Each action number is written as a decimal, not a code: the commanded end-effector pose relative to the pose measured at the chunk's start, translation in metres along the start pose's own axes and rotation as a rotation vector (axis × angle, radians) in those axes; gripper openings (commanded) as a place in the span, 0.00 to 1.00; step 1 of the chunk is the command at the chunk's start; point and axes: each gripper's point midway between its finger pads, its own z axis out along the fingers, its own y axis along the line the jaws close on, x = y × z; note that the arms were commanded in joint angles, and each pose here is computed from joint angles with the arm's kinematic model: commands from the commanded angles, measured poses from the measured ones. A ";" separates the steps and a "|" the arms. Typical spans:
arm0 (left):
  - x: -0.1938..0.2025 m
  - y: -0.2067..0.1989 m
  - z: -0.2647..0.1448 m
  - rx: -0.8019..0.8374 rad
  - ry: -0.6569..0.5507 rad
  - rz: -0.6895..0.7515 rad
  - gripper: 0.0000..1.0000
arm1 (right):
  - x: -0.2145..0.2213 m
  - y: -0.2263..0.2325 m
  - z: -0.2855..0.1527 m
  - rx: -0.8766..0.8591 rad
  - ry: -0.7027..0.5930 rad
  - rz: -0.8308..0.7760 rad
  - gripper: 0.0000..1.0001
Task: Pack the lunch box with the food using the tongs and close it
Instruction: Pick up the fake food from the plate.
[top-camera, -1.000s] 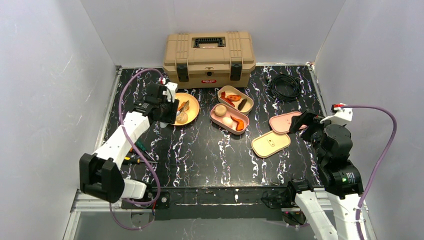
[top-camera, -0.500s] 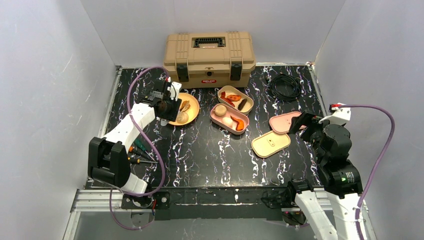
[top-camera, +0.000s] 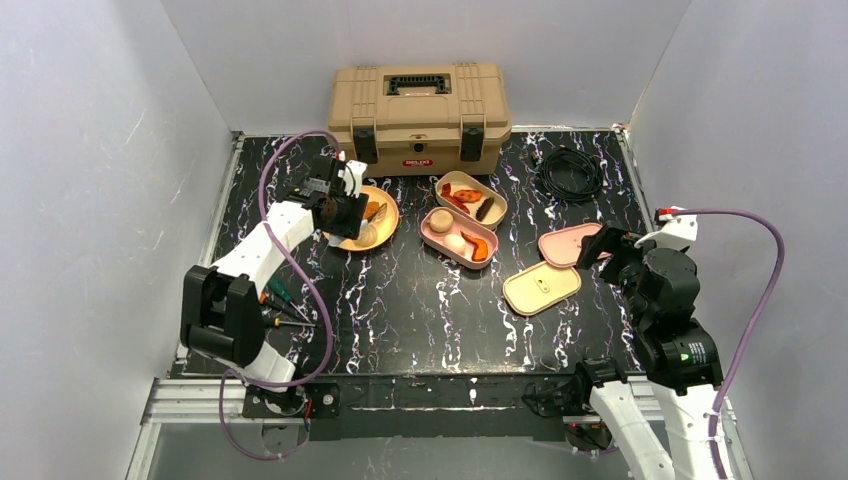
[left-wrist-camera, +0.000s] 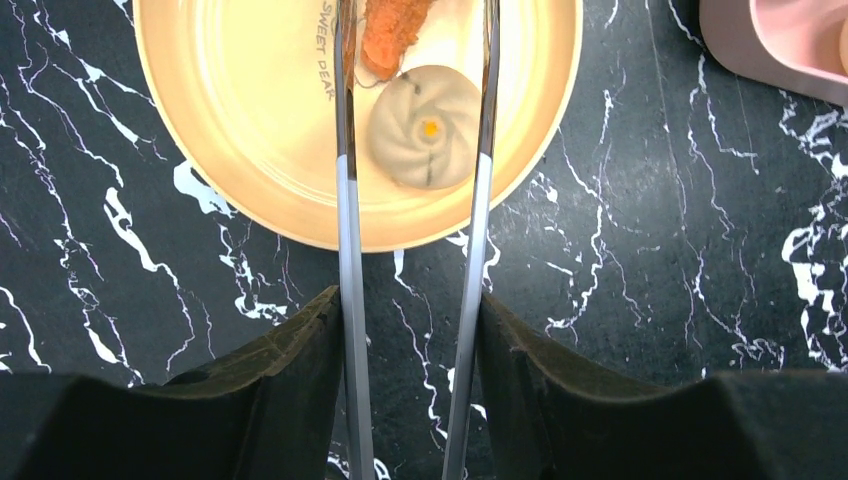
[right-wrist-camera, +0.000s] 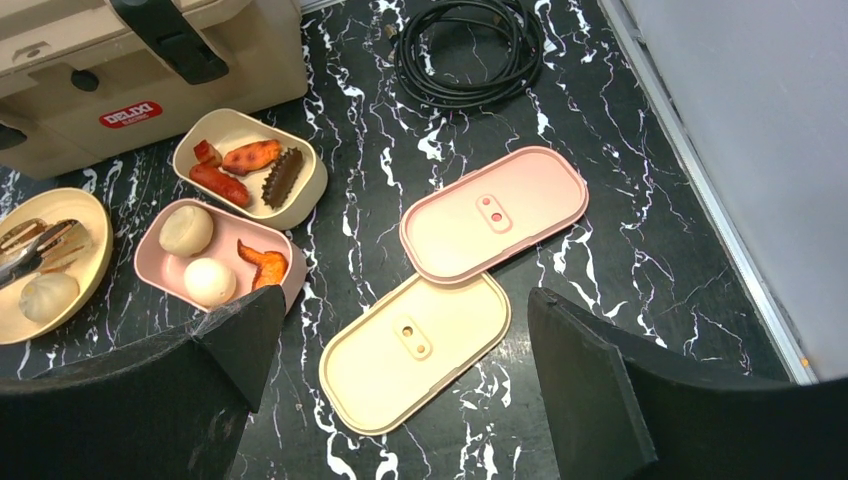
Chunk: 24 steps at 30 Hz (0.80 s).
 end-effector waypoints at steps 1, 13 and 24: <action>-0.010 0.010 0.003 -0.049 0.004 -0.047 0.46 | -0.007 0.003 0.001 -0.015 -0.030 0.005 1.00; -0.019 0.016 -0.017 -0.093 -0.116 -0.104 0.00 | -0.006 0.003 0.000 -0.015 -0.033 0.010 1.00; -0.017 0.004 -0.058 -0.054 -0.264 -0.147 0.00 | -0.012 0.002 -0.003 -0.008 -0.051 0.017 1.00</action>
